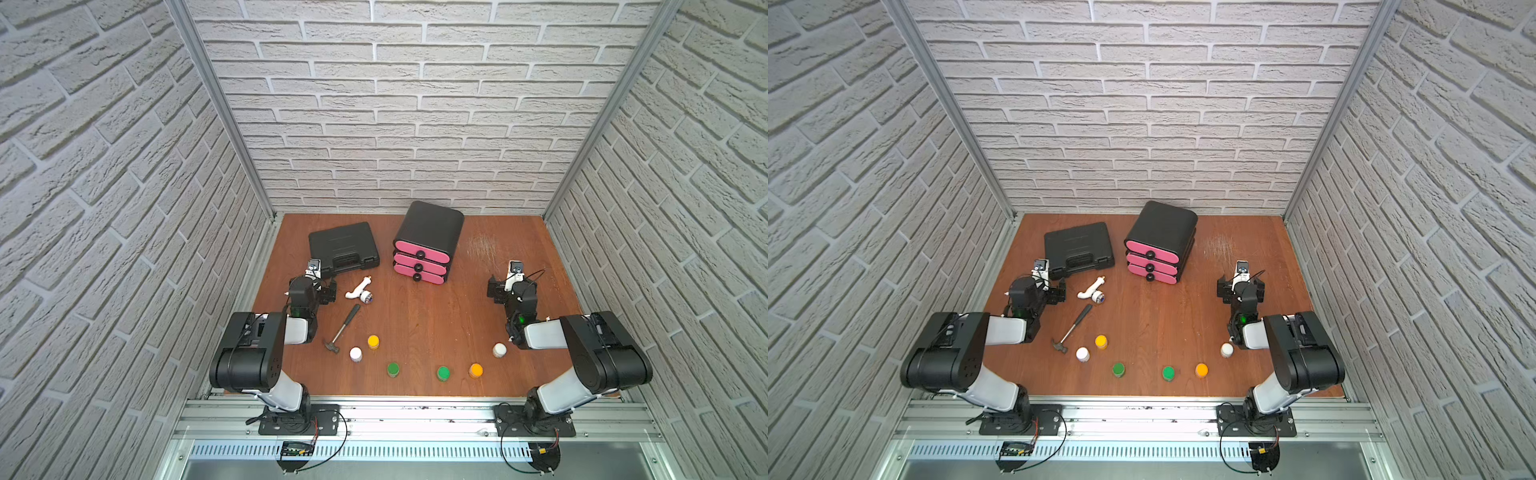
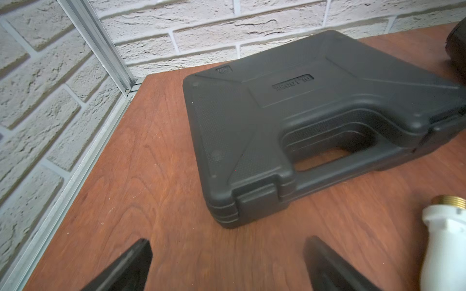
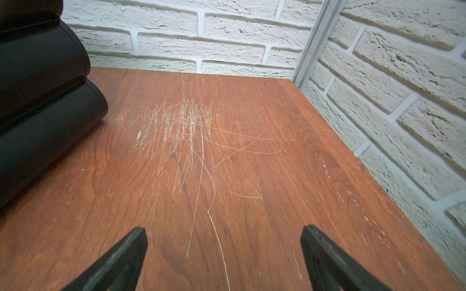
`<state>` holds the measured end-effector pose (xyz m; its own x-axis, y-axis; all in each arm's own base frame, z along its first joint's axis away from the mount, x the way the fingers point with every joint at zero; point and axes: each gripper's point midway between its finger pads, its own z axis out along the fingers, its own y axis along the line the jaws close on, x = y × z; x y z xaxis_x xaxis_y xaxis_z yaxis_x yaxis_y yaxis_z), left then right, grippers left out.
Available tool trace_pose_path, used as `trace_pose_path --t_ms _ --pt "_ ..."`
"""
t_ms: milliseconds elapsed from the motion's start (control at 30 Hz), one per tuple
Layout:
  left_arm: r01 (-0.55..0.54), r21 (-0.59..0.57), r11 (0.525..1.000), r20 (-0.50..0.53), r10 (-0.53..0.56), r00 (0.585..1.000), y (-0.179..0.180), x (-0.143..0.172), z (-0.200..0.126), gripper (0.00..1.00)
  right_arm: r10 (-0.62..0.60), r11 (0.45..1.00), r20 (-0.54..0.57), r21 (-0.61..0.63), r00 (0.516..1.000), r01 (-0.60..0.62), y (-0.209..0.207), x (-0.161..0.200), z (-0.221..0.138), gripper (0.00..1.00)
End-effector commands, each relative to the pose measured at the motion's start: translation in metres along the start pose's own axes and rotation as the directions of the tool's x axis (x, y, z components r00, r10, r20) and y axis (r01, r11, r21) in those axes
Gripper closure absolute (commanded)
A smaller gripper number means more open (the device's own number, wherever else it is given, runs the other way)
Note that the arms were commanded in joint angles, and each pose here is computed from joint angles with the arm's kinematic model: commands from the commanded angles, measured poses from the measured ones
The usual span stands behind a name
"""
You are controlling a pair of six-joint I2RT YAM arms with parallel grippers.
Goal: Put the paint cans in the drawer according to color
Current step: Open the drawer in the storage box.
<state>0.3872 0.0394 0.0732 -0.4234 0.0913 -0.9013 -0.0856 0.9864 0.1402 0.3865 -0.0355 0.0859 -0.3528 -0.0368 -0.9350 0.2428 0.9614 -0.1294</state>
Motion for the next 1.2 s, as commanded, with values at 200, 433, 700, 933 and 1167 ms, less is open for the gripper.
trace_pose_path --t_ms 200,433,700,933,1167 --pt "0.006 0.009 1.0 0.054 -0.007 0.999 0.001 -0.016 0.001 0.02 0.024 1.0 0.056 0.018 0.998 -0.025 -0.005 -0.015 -0.003 0.01" --pt "0.006 0.009 1.0 0.054 -0.007 0.999 0.001 -0.016 0.001 0.02 0.024 1.0 0.055 0.017 0.998 -0.025 -0.005 -0.014 -0.003 0.01" --pt "0.002 -0.021 1.0 0.111 0.0 0.994 0.007 -0.046 -0.028 0.02 0.015 0.999 0.137 -0.051 0.99 -0.008 -0.001 -0.045 -0.034 0.01" --pt "0.32 -0.183 0.929 0.093 -0.308 0.947 0.054 -0.095 -0.066 0.02 0.359 0.926 -0.097 0.166 0.928 -0.34 -0.049 -0.068 -0.081 0.01" --pt "0.438 0.038 0.898 -0.05 -0.436 0.899 0.017 -0.123 -0.075 0.01 0.424 0.902 -0.416 0.116 0.804 -0.416 -0.016 -0.054 -0.096 0.0"
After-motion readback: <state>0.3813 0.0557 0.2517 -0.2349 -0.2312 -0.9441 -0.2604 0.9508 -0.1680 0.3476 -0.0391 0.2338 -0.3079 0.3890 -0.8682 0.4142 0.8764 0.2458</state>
